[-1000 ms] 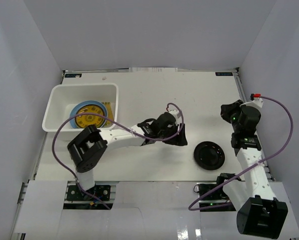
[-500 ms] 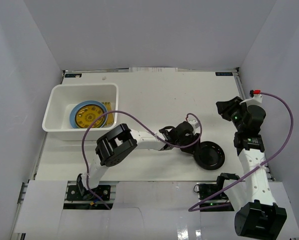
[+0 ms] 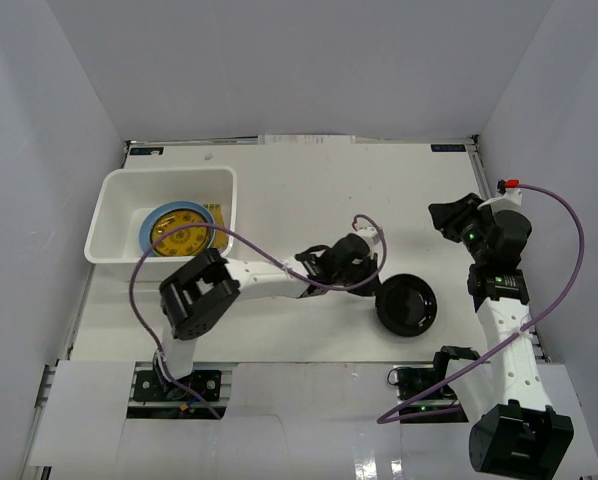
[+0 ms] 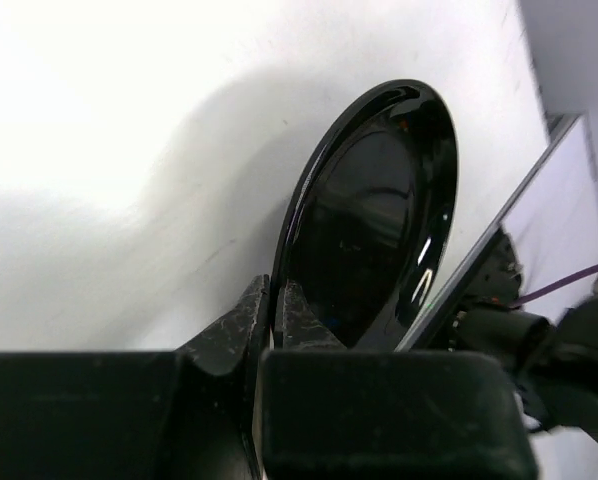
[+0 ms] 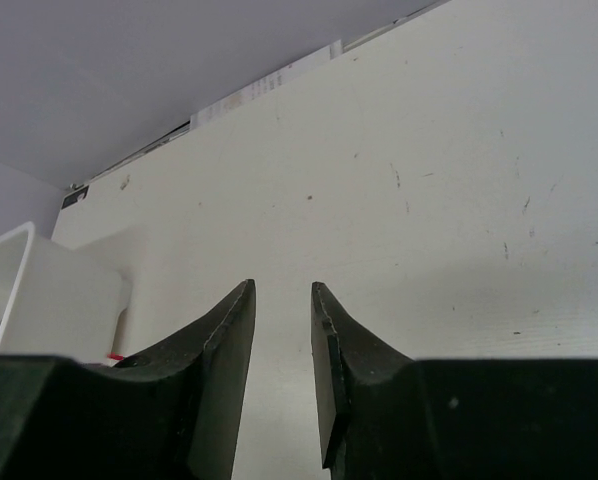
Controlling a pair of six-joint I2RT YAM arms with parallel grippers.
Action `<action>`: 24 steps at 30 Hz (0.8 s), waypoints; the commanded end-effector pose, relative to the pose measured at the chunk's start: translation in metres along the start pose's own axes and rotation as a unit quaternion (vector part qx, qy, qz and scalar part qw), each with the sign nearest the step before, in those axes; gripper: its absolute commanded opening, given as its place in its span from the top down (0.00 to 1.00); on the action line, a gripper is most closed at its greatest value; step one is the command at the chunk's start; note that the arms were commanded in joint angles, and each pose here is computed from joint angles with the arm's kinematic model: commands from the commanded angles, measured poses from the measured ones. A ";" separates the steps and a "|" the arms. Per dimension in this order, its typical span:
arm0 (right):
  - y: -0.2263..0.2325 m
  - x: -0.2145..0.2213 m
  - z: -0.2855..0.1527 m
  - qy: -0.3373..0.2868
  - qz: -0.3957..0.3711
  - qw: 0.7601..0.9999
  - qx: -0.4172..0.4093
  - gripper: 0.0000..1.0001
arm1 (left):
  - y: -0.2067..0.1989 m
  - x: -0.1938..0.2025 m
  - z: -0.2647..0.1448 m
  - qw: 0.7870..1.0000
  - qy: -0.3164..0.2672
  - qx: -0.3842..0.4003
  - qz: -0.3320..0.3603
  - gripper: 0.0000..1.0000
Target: Place the plates into the plastic bin on the countertop
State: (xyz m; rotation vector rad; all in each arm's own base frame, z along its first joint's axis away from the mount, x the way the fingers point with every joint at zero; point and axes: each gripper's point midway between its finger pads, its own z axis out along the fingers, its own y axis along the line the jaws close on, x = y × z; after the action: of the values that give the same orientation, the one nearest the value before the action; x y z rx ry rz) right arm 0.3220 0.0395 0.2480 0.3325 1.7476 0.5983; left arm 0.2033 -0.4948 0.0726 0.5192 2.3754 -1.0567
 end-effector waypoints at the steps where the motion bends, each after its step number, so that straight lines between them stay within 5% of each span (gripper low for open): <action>1: 0.018 -0.011 -0.002 -0.013 -0.004 0.999 -0.039 0.63 | -0.005 -0.107 -0.095 0.988 -0.154 0.005 -0.003 1.00; 5: 0.023 -0.001 0.001 0.003 0.005 0.998 -0.061 0.59 | 0.029 -0.162 -0.231 0.959 -0.281 -0.025 -0.032 1.00; 8: 0.029 0.013 0.005 0.027 0.007 0.996 -0.079 0.58 | 0.099 -0.171 -0.305 0.926 -0.344 -0.139 -0.068 1.00; 12: 0.052 0.044 0.017 0.070 -0.001 0.992 -0.106 0.57 | 0.183 -0.169 -0.408 0.850 -0.425 -0.285 -0.126 1.00; 18: 0.100 0.089 0.033 0.128 -0.034 0.981 -0.141 0.57 | 0.283 -0.132 -0.430 0.815 -0.411 -0.334 -0.235 1.00; 19: 0.106 0.089 0.035 0.129 -0.039 0.981 -0.142 0.57 | 0.290 -0.127 -0.422 0.821 -0.399 -0.324 -0.247 1.00; 24: 0.112 0.111 0.039 0.152 -0.052 0.977 -0.142 0.57 | 0.317 -0.111 -0.440 0.787 -0.414 -0.372 -0.266 1.00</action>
State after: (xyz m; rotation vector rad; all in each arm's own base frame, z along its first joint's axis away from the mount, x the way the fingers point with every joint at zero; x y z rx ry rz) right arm 0.3056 0.1956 0.1869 -0.0369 2.0137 0.8849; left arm 0.3364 0.0241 0.1724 -0.8329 1.9713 -0.2648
